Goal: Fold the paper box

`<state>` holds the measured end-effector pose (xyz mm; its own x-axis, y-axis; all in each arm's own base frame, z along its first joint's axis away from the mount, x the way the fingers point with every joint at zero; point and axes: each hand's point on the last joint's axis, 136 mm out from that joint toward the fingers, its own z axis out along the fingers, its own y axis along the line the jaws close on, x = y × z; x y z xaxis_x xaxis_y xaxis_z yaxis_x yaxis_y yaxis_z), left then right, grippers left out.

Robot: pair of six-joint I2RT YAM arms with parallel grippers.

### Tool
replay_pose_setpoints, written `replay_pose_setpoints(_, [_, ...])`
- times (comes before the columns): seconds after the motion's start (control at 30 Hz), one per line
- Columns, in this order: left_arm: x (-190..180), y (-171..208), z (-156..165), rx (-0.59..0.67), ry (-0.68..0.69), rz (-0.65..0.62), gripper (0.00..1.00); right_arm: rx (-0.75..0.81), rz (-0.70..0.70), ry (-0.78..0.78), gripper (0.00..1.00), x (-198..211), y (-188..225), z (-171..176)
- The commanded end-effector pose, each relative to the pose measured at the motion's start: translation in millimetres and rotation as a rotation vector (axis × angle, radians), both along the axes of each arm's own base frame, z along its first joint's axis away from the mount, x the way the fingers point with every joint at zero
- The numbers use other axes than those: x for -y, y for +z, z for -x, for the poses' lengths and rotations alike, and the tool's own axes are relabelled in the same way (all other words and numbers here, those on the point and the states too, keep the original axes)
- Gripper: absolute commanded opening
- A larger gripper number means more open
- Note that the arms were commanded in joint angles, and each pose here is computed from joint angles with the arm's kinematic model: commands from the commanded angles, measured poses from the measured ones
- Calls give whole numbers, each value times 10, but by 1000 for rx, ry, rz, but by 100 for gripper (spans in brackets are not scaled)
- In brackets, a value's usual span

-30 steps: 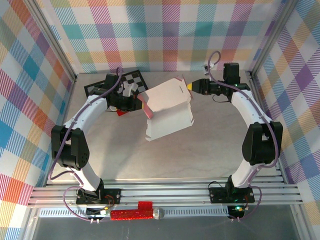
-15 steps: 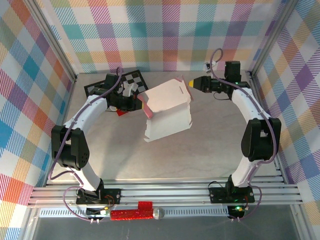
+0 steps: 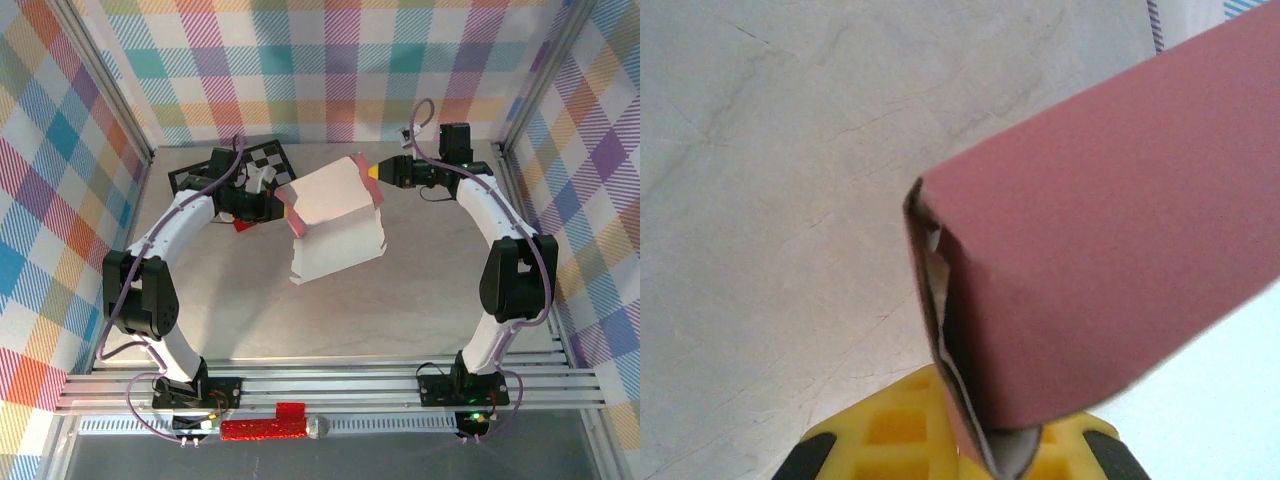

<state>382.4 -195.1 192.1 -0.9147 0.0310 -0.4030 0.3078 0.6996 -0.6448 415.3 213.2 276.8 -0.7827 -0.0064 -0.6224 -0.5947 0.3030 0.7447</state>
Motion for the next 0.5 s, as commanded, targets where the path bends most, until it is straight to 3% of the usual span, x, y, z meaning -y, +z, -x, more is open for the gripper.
replay_pose_setpoints(0.0, [2,48,-31,9,-3,28,0,58,26,25,41,-78,87,79])
replay_pose_setpoints(0.47, [-4,69,-48,13,1,20,0,171,234,-65,37,-138,20,121])
